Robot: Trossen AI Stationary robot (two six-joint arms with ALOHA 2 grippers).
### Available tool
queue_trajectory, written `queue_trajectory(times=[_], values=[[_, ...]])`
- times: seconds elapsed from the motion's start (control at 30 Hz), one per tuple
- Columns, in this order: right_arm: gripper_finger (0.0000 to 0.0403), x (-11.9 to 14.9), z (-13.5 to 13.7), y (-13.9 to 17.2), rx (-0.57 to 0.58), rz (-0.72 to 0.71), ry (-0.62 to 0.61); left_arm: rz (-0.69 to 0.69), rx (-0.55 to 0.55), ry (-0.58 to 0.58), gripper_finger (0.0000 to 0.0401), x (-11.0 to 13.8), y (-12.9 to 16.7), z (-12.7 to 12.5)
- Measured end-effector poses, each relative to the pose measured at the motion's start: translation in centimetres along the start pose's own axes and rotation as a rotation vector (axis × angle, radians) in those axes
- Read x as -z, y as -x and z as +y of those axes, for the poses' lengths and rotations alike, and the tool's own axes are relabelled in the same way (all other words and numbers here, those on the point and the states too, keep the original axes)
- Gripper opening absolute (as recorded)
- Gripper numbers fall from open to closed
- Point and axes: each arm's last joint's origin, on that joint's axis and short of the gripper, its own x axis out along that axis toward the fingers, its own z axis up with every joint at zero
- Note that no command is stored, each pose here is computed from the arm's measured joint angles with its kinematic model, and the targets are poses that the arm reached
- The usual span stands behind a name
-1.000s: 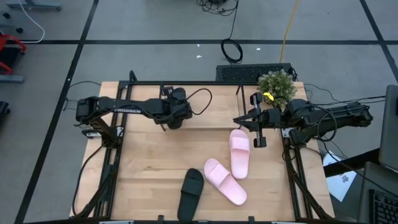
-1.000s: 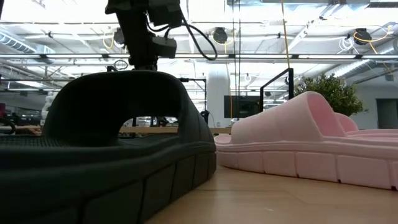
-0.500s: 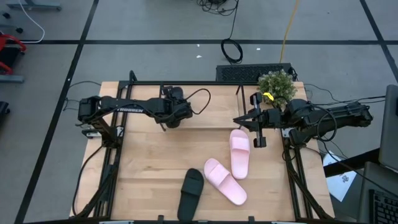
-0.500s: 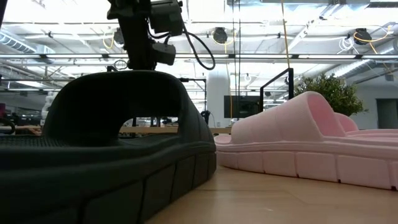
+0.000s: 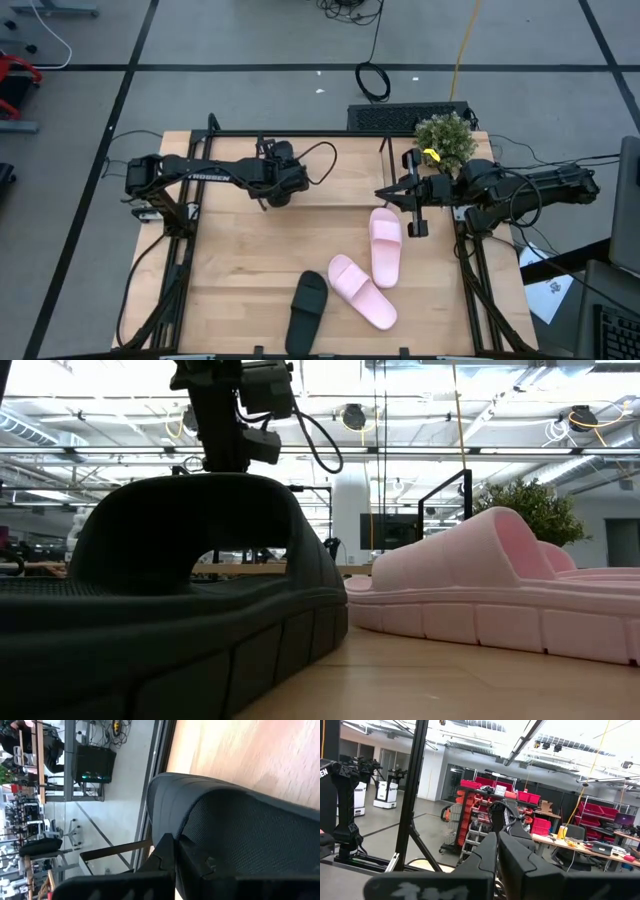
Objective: Pick and place slides into the shelf
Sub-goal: Put the left black slipper on the shelf
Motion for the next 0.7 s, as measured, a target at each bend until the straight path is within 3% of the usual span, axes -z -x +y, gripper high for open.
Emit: queue_trajectory(times=[0.33,0.7], values=[[0.0009,0.0,0.0,0.0,0.000,0.000,0.003,0.034,0.005,-0.050,0.0000,1.2,-0.8,-1.4],[0.0009,0.0,0.0,0.0,0.000,0.000,0.007,0.042,0.005,-0.029,0.0000,1.5,-1.0,-1.6]])
